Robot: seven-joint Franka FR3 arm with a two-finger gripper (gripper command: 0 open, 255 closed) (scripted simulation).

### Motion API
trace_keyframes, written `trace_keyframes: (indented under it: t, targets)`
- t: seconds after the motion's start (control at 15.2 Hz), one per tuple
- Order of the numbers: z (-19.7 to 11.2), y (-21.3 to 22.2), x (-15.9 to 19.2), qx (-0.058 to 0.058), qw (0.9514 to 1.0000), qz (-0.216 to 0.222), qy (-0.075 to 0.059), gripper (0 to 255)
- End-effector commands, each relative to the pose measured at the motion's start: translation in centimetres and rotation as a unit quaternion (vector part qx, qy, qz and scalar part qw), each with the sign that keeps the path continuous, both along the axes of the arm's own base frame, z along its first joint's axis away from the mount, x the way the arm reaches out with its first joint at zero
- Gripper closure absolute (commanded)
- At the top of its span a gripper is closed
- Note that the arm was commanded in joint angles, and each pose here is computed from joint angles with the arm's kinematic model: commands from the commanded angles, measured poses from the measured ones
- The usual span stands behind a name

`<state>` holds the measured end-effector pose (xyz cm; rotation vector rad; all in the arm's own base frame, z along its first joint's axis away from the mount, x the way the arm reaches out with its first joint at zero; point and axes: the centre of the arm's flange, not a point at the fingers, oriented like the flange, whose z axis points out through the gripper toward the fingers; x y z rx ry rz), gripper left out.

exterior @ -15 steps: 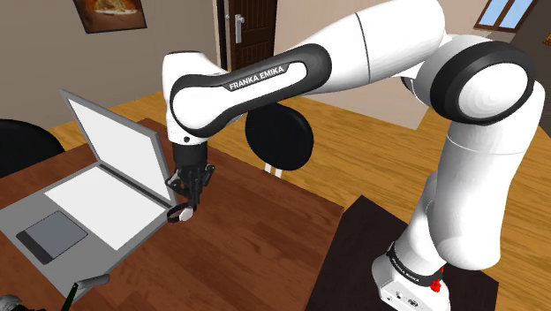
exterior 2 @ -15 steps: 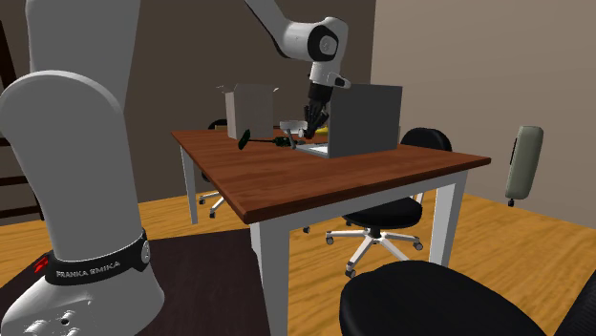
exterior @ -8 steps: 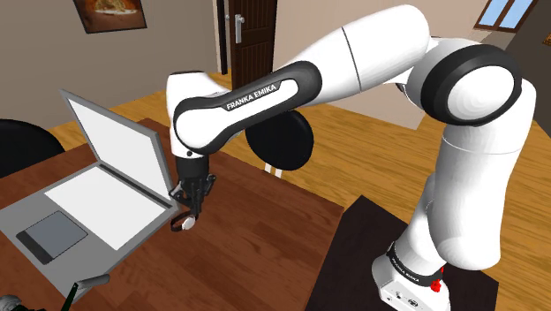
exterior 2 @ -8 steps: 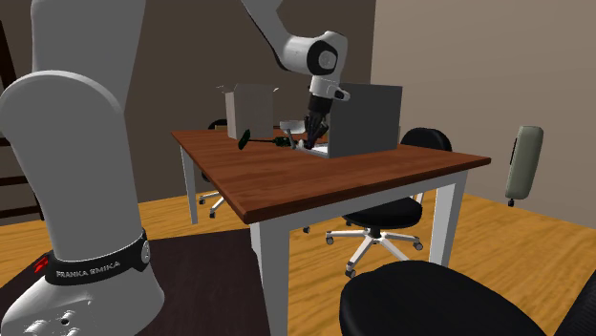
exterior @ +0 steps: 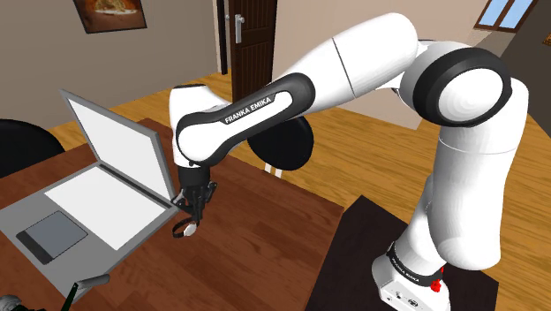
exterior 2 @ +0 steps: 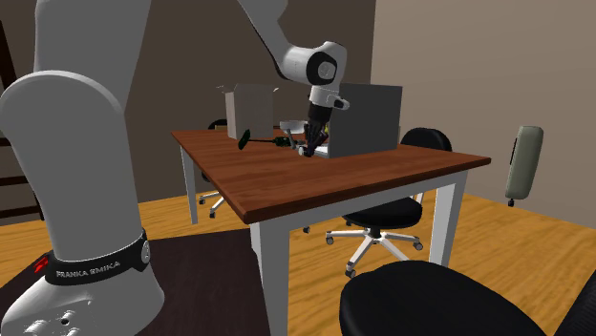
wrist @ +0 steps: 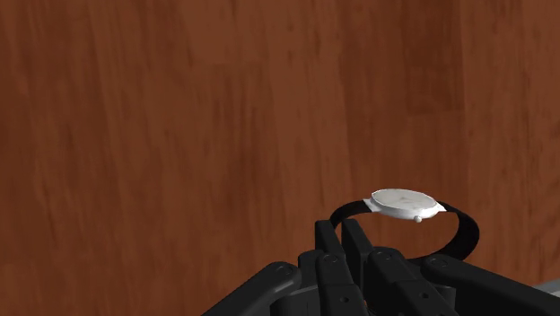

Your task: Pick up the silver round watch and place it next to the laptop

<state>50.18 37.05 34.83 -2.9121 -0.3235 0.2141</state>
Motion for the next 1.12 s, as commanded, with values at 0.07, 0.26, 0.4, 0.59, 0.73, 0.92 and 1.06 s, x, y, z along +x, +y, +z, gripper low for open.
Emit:
trace_keyframes:
  t: [0.07, 0.26, 0.4, 0.59, 0.73, 0.92, 1.06]
  targets:
    - [0.0, 0.0, 0.0, 0.0, 1.0, 0.0, 0.0, 255]
    - [0.0, 0.0, 0.0, 0.0, 1.0, 0.0, 0.0, 0]
    - [0.0, 0.0, 0.0, 0.0, 1.0, 0.0, 0.0, 0]
    - [0.0, 0.0, 0.0, 0.0, 1.0, 0.0, 0.0, 0]
    - [2.5, -0.5, 0.4, 0.0, 1.0, 0.0, 0.0, 0]
    - [4.8, -0.9, 0.8, 0.0, 1.0, 0.0, 0.0, 0]
    - [4.8, -0.9, 0.8, 0.0, 1.0, 0.0, 0.0, 0]
